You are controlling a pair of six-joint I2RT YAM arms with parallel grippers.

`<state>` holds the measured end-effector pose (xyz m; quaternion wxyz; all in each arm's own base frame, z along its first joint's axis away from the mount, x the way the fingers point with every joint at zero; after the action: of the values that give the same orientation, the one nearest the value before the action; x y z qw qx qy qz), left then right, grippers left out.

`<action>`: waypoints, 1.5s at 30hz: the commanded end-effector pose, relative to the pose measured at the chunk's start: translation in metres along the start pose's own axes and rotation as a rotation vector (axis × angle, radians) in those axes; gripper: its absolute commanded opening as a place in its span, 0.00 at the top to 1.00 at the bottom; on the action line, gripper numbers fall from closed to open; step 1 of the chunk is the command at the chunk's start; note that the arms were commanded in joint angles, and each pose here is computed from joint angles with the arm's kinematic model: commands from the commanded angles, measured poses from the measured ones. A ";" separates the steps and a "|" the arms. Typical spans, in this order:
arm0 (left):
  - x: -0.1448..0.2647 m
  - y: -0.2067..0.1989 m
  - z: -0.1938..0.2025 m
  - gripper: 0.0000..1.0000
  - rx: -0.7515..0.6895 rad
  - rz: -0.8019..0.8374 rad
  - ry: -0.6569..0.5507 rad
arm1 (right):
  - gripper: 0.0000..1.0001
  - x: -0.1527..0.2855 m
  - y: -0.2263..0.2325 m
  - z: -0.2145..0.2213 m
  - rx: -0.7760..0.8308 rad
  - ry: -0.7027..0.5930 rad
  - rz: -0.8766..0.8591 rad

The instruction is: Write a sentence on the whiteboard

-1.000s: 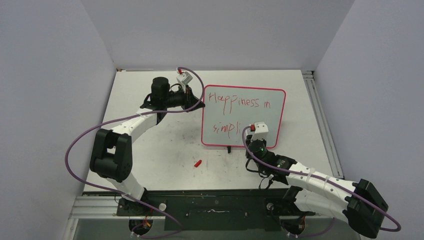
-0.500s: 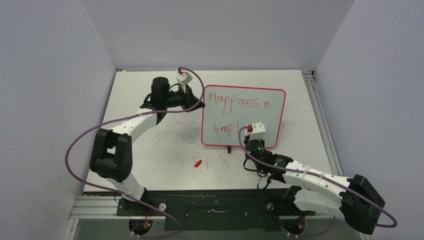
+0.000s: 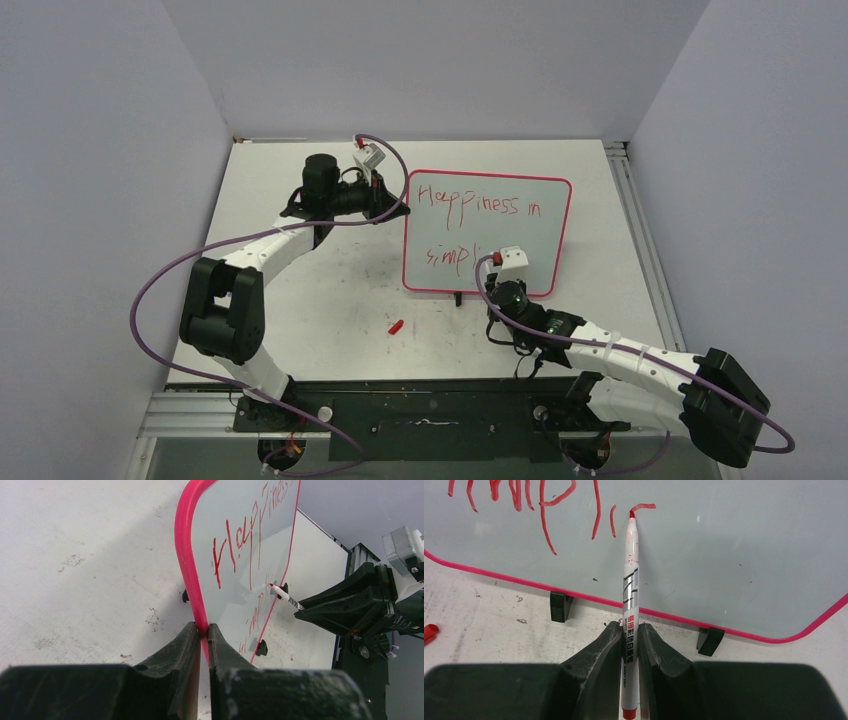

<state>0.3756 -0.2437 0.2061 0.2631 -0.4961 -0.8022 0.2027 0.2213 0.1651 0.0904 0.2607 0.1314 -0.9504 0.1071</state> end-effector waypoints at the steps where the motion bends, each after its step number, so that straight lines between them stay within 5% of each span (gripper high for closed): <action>1: 0.010 -0.027 -0.030 1.00 -0.103 0.062 -0.066 | 0.95 0.002 0.004 0.006 -0.013 0.008 -0.013; 27: 0.010 -0.028 -0.031 1.00 -0.104 0.064 -0.068 | 0.95 0.007 -0.014 0.015 -0.075 0.036 0.073; 34: 0.010 -0.027 -0.031 1.00 -0.104 0.063 -0.068 | 0.95 0.026 -0.010 -0.019 -0.101 -0.101 0.008; 45: 0.011 -0.028 -0.031 1.00 -0.104 0.063 -0.068 | 0.95 0.019 -0.025 -0.022 -0.112 -0.089 0.046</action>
<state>0.3753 -0.2438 0.2063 0.2632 -0.4974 -0.8014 0.2030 0.2151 0.1415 0.1079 0.2430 0.0986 -0.9629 0.0634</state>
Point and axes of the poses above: each gripper's point midway between its finger pads, its own x axis back along the fingers, its own y axis along the line the jaws close on, z = x × y, the point moved 2 cm from there along x, back along the fingers, and after that the axes turned 11 degrees about x, right-handed, at the moved point
